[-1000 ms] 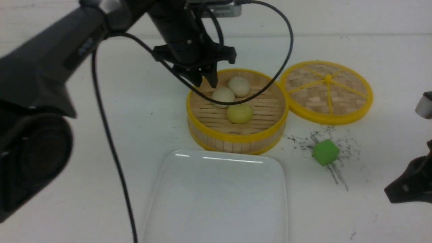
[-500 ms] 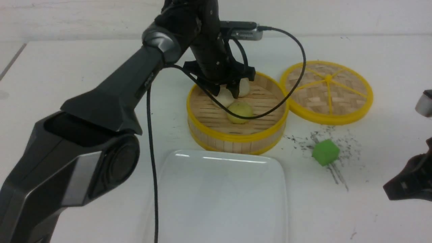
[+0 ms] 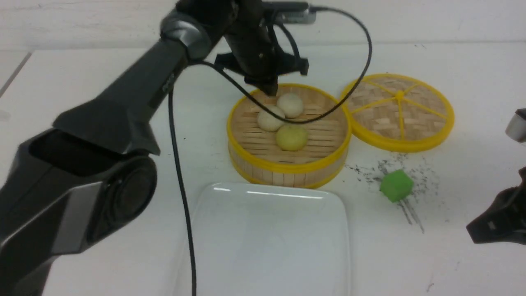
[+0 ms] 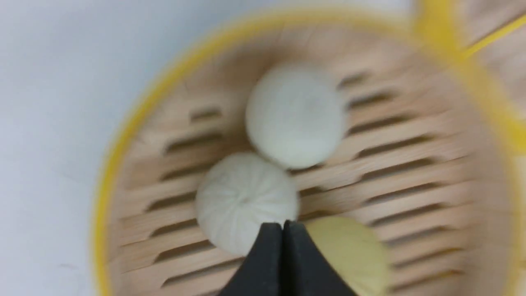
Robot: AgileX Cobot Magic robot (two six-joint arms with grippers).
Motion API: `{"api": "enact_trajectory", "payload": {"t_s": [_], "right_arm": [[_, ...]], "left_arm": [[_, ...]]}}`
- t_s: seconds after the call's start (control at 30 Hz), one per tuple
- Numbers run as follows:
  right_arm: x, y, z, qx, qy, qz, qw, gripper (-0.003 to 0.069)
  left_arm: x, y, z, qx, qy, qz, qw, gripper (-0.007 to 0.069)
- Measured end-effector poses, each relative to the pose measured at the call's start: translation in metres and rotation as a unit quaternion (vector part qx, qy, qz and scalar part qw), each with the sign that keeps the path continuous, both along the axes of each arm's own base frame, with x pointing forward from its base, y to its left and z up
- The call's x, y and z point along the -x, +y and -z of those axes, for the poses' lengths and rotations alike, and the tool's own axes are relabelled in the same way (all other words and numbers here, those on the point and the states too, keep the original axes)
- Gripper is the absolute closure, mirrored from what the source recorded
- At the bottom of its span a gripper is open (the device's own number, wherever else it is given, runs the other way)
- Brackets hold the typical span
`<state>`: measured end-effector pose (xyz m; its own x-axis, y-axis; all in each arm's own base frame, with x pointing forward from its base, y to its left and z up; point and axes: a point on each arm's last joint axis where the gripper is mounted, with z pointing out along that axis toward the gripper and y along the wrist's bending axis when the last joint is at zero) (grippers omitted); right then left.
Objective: Put the steamed buns into the plate on the white tablecloth.
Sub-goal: 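Reach into the bamboo steamer and grasp a bun with the left gripper, then carry the bun from the bamboo steamer to the plate with the left gripper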
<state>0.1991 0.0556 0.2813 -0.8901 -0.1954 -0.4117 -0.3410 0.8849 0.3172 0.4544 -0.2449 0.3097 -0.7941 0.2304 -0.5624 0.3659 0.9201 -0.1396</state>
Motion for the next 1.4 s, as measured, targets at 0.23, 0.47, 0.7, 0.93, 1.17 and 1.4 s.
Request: {"api": "enact_trajectory", "payload": {"t_s": [0.23,0.47,0.7,0.93,1.17,1.4], "right_arm": [[0.0,0.0,0.0,-0.003,0.001,0.0,1.0,0.063],[0.001,0.001,0.0,-0.006,0.004,0.0,1.0,0.063],[0.001,0.002,-0.001,-0.012,0.004,0.001,1.0,0.0618],[0.0,0.002,-0.001,-0.014,0.001,0.001,1.0,0.0613],[0.0,0.002,-0.001,-0.015,0.0,0.001,1.0,0.0604],[0.0,0.002,-0.001,-0.016,0.001,0.001,1.0,0.0596]], "left_arm": [[0.04,0.021,-0.098,0.048,-0.089,-0.005,0.995,0.0623],[0.022,-0.001,-0.047,0.037,-0.035,-0.003,0.999,0.0568],[-0.009,-0.012,0.04,-0.024,0.029,-0.056,0.998,0.0256],[-0.018,-0.017,0.083,-0.043,0.062,-0.063,0.995,0.0135],[-0.022,-0.02,0.104,-0.048,0.072,-0.064,0.994,0.0485],[-0.01,-0.014,0.025,-0.003,0.004,-0.064,0.998,0.0601]]}}
